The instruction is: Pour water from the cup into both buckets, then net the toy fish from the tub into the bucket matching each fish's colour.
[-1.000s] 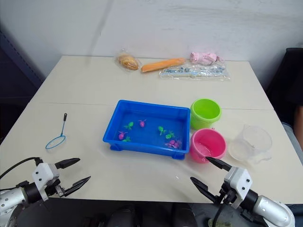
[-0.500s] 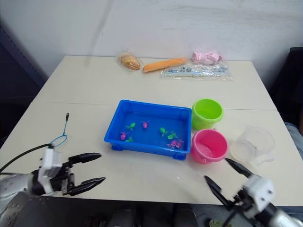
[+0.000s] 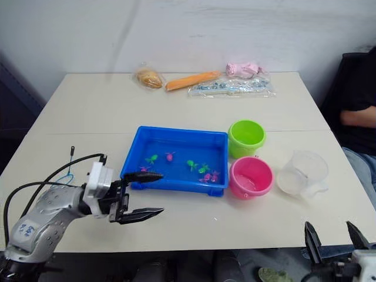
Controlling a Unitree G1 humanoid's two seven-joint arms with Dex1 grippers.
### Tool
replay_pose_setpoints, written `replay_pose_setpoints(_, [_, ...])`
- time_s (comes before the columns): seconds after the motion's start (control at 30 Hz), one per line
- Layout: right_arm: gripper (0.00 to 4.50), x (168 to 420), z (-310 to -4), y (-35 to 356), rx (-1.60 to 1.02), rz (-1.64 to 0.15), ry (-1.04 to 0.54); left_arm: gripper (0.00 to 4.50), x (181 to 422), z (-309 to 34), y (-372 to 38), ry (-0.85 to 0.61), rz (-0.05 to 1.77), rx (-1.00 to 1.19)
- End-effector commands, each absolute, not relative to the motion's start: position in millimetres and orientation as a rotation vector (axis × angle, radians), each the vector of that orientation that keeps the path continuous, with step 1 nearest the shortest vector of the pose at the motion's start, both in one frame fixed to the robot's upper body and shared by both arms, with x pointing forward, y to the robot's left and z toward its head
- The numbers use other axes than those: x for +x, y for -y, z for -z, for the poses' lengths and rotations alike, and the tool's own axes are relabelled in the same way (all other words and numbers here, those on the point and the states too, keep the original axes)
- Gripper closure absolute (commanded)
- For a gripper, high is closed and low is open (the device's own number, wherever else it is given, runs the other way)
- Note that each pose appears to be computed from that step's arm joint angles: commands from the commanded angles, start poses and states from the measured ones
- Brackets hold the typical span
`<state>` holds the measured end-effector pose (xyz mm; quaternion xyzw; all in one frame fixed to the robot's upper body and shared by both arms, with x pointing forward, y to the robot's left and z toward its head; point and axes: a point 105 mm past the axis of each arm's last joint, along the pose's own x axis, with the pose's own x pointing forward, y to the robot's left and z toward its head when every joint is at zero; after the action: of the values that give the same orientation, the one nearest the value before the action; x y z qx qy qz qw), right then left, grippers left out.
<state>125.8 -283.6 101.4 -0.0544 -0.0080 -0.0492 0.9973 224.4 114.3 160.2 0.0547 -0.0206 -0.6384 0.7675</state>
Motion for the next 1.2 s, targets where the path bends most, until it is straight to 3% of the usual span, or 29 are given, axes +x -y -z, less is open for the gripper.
replay_pose_setpoints(0.03, [0.0, 134.8, -107.7, 303.3, -0.13, 0.213, 0.039, 0.15, 231.2, -163.5, -112.8, 0.07, 1.378, 0.146])
replay_pose_setpoints(0.13, [0.0, 144.2, -103.3, 322.3, -0.095, 0.301, 0.043, 0.15, 236.2, -167.1, -110.1, 0.094, 1.374, 0.161])
replay_pose_setpoints(0.77, [0.0, 202.6, -83.3, 352.8, 0.027, 0.343, 0.033, 0.15, 242.7, -170.3, -100.4, 0.136, 1.366, 0.184])
replay_pose_setpoints(1.2, [0.0, 215.8, -68.2, 372.5, 0.114, 0.439, -0.002, 0.15, 244.9, -172.2, -100.2, 0.153, 1.345, 0.2])
